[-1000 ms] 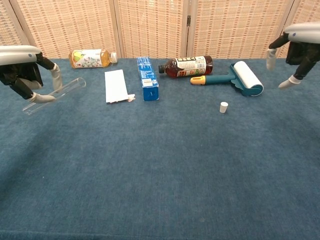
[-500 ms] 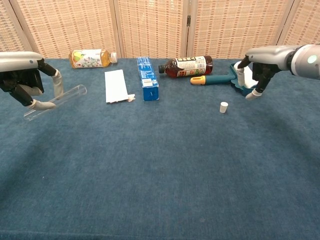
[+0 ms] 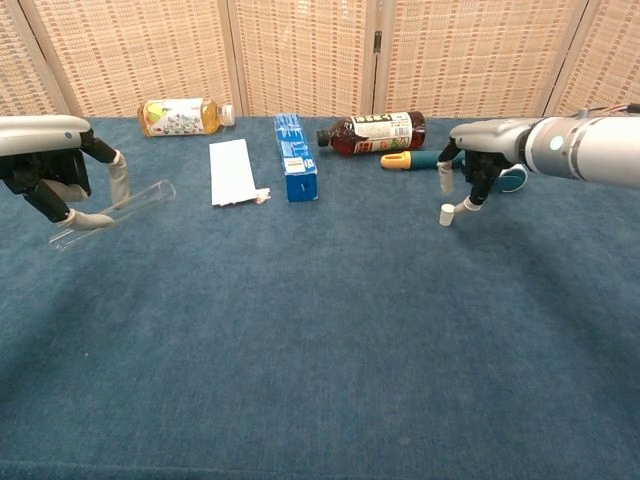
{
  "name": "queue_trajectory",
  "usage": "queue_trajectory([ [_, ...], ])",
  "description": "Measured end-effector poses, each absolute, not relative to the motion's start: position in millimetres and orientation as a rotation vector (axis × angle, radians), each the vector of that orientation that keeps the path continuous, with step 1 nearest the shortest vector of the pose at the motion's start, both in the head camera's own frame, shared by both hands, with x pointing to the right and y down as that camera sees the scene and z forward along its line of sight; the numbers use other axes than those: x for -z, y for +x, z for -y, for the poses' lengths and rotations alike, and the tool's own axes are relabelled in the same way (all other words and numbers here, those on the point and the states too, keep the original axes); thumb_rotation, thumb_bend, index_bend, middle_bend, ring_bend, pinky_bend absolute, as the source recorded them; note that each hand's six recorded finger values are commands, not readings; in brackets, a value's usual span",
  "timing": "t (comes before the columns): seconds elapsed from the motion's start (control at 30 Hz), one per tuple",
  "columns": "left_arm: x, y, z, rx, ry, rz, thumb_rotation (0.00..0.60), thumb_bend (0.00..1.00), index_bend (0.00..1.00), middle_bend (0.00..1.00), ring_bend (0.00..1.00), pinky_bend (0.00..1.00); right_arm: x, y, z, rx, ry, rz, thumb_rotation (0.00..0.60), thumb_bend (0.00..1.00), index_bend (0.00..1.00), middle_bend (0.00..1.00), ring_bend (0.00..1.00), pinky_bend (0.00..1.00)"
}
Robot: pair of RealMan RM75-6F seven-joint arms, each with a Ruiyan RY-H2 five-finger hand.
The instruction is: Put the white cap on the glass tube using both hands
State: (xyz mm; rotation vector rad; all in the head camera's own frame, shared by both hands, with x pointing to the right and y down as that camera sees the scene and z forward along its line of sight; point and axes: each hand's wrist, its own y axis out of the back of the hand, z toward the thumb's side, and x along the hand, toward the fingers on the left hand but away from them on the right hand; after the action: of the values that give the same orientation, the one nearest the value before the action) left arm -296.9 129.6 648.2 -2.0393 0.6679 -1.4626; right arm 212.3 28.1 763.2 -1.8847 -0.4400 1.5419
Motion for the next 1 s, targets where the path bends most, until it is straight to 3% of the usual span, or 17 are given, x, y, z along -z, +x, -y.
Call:
queue_trajectory([
  [1.0, -659, -300, -134, 1.488, -2.066, -0.661, 0.6, 0.38, 0.63, 1.0, 1.0, 1.0, -780, 206, -29, -1.581, -1.883, 0.389, 0.6, 0.26, 0.47, 1.0, 1.0, 1.0],
])
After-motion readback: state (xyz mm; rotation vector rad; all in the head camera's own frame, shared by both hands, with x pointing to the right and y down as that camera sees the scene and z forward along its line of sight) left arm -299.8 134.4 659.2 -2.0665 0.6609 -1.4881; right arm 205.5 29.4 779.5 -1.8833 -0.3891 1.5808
